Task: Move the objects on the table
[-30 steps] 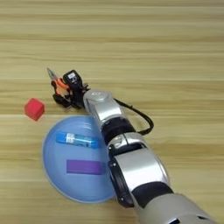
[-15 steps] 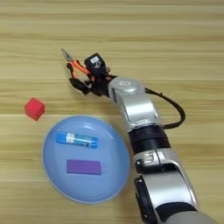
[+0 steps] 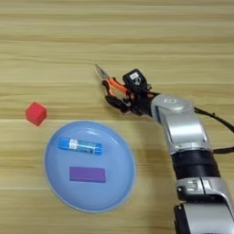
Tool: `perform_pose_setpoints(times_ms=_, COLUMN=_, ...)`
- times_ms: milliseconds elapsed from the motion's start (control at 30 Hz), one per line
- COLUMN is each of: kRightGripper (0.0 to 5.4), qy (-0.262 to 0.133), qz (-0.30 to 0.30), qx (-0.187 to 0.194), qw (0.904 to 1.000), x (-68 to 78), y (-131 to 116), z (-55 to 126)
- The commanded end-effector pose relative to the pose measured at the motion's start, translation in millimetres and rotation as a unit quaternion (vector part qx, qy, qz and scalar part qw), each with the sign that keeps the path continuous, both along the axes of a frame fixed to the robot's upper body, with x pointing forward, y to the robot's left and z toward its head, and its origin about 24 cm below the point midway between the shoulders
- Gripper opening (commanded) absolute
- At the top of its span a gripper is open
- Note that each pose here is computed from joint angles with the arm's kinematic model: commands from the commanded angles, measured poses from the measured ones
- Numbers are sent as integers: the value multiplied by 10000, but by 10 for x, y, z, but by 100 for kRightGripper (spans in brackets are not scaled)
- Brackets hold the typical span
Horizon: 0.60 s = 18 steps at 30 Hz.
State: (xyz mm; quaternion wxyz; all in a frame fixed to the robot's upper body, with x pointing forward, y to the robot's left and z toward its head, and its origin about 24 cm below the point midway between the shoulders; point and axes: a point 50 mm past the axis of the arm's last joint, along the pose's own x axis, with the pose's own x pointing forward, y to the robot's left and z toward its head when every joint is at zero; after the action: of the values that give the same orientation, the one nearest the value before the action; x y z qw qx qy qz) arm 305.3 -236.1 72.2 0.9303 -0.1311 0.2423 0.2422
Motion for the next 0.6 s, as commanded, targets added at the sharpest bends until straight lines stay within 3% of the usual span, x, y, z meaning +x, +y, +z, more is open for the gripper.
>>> perform_pose_setpoints(times_ms=33, kRightGripper=346, qy=-659, qz=-45, qx=-297, qw=9974, x=66, y=-136, z=353)
perform_pose_setpoints(times_ms=600, kRightGripper=346, qy=-294, qz=-317, qx=-461, qw=9980, x=-10, y=-338, z=171)
